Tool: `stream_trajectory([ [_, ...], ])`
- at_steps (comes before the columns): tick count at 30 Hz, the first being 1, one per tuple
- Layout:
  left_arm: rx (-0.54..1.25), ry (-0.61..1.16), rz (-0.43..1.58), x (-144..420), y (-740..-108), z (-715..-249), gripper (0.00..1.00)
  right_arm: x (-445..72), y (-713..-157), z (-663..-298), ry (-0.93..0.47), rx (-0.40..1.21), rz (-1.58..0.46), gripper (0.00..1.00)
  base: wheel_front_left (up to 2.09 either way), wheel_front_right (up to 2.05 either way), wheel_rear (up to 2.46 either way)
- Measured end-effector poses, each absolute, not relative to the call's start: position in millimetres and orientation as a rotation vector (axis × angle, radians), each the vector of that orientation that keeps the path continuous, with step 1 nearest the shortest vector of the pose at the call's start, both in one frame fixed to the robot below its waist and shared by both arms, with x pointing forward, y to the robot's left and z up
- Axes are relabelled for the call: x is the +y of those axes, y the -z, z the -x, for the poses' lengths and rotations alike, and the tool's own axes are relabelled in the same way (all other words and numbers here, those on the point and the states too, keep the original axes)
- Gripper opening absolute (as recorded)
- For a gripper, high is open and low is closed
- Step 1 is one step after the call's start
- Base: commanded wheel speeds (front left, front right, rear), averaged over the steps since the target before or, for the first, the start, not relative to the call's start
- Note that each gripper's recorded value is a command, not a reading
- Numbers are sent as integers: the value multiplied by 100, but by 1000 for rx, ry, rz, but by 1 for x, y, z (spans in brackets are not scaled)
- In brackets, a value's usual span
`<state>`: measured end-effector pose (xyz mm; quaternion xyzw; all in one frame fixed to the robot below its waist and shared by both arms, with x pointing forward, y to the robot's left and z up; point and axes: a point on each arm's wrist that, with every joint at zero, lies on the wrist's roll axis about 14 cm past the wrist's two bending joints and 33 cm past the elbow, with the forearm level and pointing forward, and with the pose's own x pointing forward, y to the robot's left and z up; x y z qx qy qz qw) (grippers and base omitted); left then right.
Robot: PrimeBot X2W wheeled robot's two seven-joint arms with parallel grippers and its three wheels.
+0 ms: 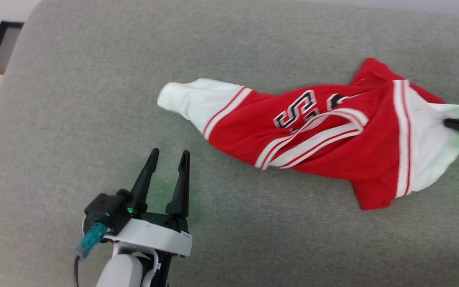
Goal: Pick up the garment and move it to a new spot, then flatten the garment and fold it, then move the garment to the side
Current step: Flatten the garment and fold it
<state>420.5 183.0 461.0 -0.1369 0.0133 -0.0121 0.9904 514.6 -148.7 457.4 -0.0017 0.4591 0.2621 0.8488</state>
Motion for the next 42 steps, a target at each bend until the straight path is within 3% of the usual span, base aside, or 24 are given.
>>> stream_trajectory([
  [8,22,76,280,167,-462,-428,100,-238,-443,-499,-310,1002,139,0,0,0,0],
  [16,31,104,265,163,-459,-435,100,-272,-421,-496,-195,990,152,0,0,0,0],
  [17,33,117,258,161,-459,-436,100,-271,-423,-499,-190,958,136,15,0,0,0],
  [18,37,132,249,158,-458,-436,100,-270,-425,-503,-184,925,119,89,0,0,0],
  [19,37,149,238,156,-459,-437,100,-270,-428,-506,-177,891,105,100,0,0,0],
  [26,14,339,50,143,-485,-467,100,-288,-480,-524,-104,517,17,100,0,0,0],
  [34,144,481,-45,125,-505,-520,100,-279,-526,-500,-115,139,-55,100,0,0,0],
  [42,673,552,76,106,-451,-534,100,-270,-533,-461,-114,31,-131,100,0,0,0],
])
